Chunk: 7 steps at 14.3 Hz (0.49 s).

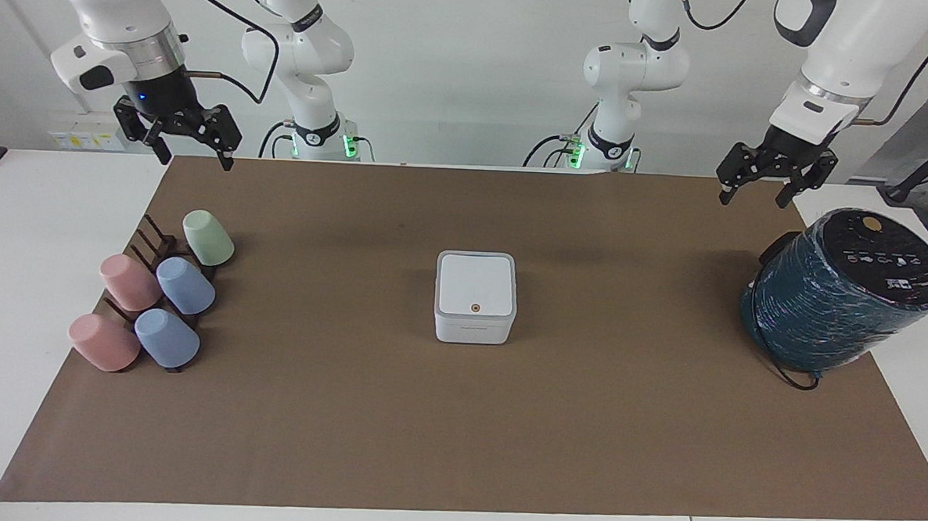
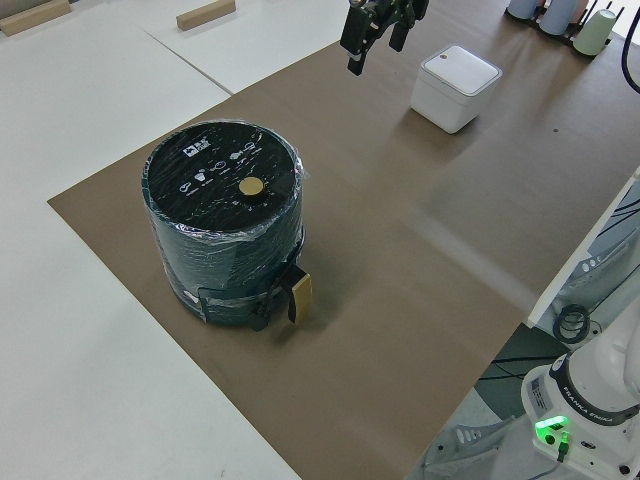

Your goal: Close trash can lid

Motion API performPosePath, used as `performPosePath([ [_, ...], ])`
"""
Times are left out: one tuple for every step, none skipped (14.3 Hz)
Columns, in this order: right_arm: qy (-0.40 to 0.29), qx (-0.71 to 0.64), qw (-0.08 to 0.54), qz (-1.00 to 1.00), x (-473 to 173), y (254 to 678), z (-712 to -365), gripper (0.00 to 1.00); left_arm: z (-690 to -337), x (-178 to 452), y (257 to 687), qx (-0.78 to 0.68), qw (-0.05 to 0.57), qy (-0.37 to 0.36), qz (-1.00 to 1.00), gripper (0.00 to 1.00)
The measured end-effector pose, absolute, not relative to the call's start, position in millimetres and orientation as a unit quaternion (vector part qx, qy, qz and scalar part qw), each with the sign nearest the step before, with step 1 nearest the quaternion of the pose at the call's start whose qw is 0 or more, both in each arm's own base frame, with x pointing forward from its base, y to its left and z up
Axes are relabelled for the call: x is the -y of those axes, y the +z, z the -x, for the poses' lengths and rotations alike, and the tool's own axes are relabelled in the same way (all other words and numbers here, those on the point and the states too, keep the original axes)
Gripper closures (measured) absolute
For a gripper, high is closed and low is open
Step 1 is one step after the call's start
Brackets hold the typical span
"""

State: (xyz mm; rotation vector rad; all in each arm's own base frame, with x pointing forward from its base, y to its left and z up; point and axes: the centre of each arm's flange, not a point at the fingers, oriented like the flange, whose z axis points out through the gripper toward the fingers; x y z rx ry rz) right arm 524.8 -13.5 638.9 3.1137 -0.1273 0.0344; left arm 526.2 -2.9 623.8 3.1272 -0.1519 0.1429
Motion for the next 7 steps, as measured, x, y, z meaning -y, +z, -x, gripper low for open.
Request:
performPosePath([
  [0.011, 0.041, 0.013, -0.999, 13.5, 638.9, -524.8, 0.00, -525.7, 3.0, 624.5, 0.049, 0.004, 0.046, -0.998, 0.00],
  [0.011, 0.041, 0.013, -0.999, 13.5, 638.9, -524.8, 0.00, -525.7, 3.8, 624.5, 0.050, 0.004, 0.046, -0.998, 0.00],
  [0.011, 0.041, 0.013, -0.999, 13.5, 638.9, -524.8, 0.00, -525.7, 4.8, 624.4, 0.051, 0.004, 0.046, -0.998, 0.00],
  [0.011, 0.041, 0.013, -0.999, 13.5, 638.9, -524.8, 0.00, -525.5, 6.1, 624.1, 0.052, 0.004, 0.045, -0.998, 0.00],
  [0.011, 0.041, 0.013, -0.999, 13.5, 638.9, -524.8, 0.00, -525.3, 7.4, 623.7, 0.054, 0.003, 0.044, -0.998, 0.00],
  [0.011, 0.041, 0.013, -0.999, 13.5, 638.9, -524.8, 0.00, -525.0, 8.7, 623.2, 0.055, 0.003, 0.042, -0.998, 0.00],
  [0.011, 0.041, 0.013, -0.999, 13.5, 638.9, -524.8, 0.00, -524.8, 9.5, 622.8, 0.056, 0.003, 0.041, -0.998, 0.00],
])
